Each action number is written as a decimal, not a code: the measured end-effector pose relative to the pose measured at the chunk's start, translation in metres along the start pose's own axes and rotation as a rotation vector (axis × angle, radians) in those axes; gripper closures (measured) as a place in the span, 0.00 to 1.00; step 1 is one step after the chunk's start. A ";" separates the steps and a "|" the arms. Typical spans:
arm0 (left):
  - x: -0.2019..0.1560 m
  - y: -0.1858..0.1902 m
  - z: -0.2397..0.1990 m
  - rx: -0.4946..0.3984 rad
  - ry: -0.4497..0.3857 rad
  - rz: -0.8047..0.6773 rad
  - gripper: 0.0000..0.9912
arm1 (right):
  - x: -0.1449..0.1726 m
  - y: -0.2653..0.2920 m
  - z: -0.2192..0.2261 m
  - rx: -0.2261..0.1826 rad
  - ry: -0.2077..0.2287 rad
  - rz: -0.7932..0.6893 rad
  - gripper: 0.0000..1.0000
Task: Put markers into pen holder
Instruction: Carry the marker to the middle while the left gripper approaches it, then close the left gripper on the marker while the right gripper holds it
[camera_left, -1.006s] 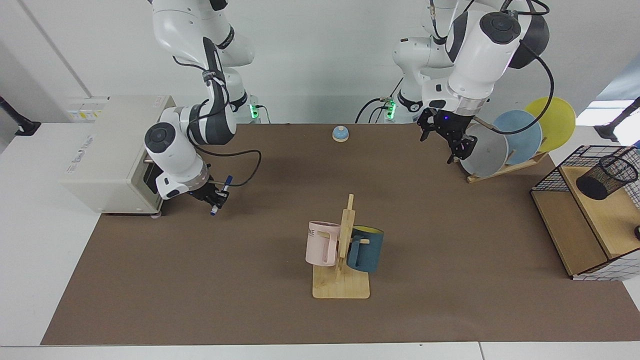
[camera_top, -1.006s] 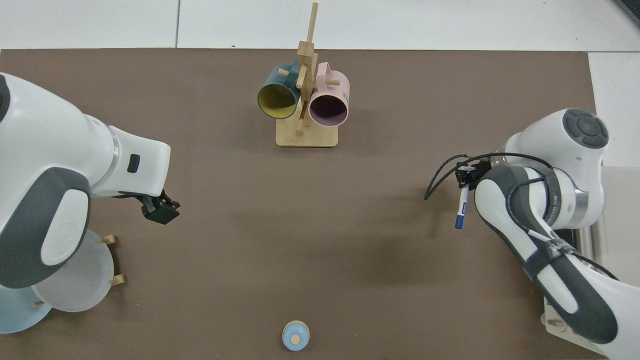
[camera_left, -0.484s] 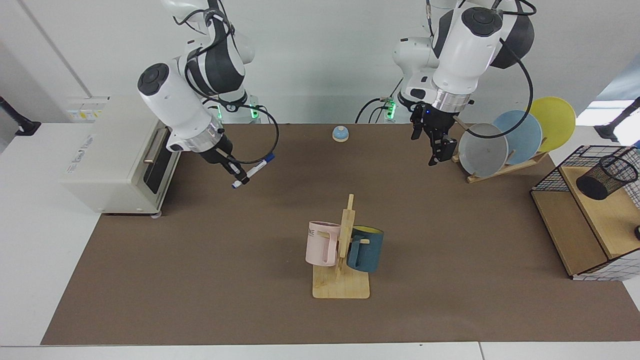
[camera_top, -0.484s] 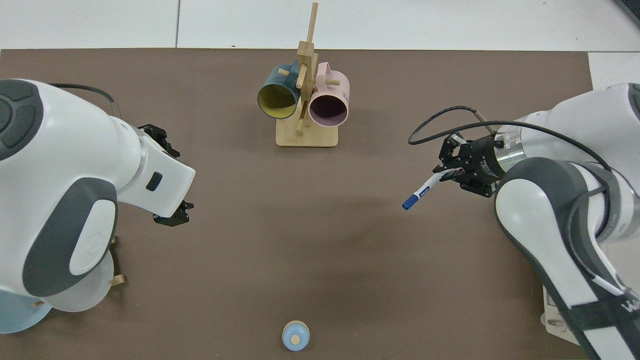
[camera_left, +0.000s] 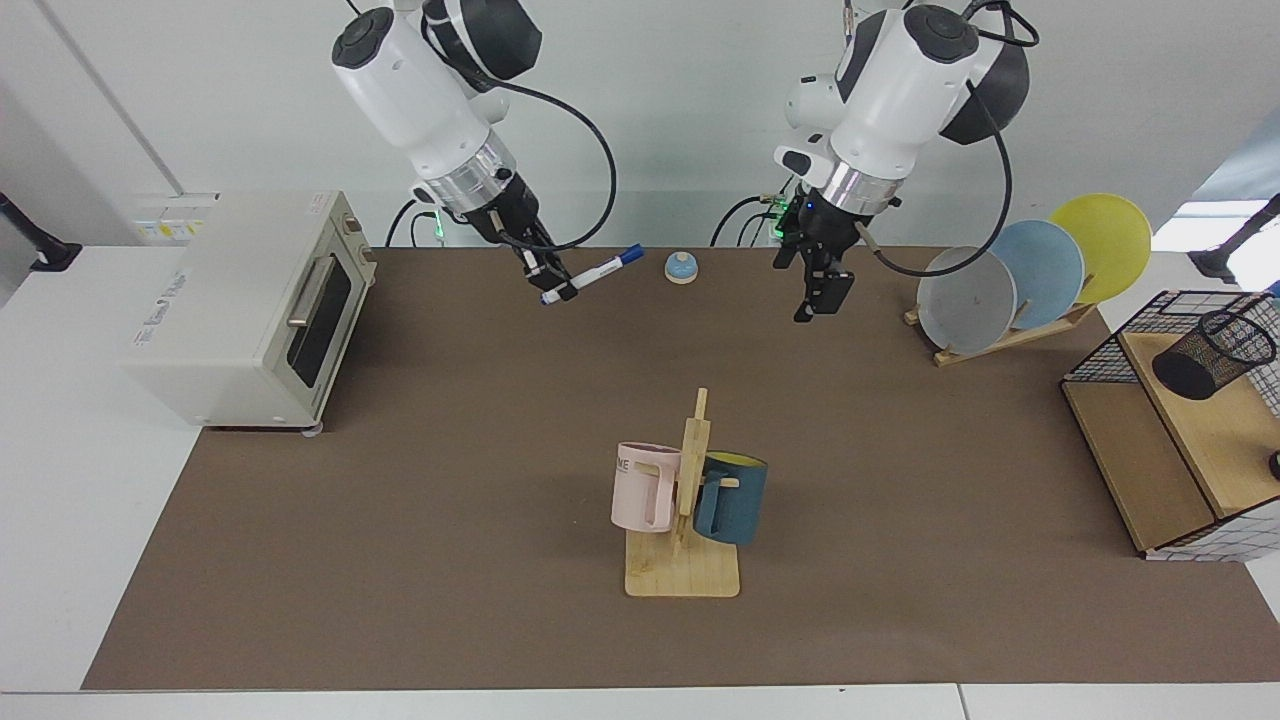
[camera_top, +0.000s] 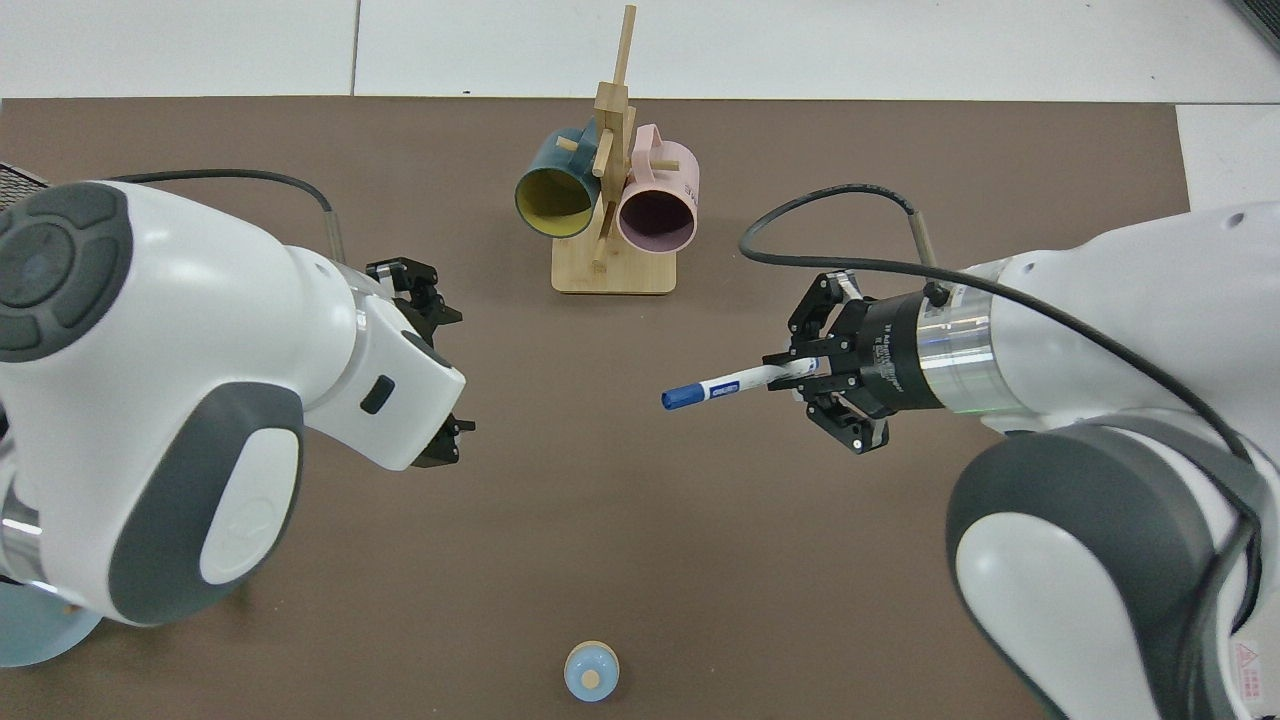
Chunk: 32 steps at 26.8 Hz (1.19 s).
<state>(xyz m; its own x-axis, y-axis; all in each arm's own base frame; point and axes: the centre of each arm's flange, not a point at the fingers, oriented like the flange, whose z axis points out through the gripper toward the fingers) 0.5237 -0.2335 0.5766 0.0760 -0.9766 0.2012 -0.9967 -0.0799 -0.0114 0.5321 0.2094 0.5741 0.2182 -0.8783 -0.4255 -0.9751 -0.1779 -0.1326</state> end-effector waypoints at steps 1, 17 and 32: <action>0.006 0.003 0.001 0.001 0.002 0.011 0.00 | -0.008 0.001 0.003 -0.002 -0.002 0.022 0.83; 0.068 0.036 -0.005 0.018 0.048 0.093 0.00 | -0.069 0.009 0.017 0.036 -0.028 0.110 0.83; 0.091 0.049 -0.022 0.037 0.077 0.079 0.22 | -0.085 0.014 0.023 0.032 -0.033 0.093 0.83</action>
<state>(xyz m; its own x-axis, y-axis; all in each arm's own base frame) 0.4815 -0.3217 0.6162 -0.0064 -0.9622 0.2724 -0.9977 -0.0121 -0.0661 0.5006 0.2916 0.5882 0.1281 -0.8752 -0.4665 -0.9895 -0.0812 -0.1193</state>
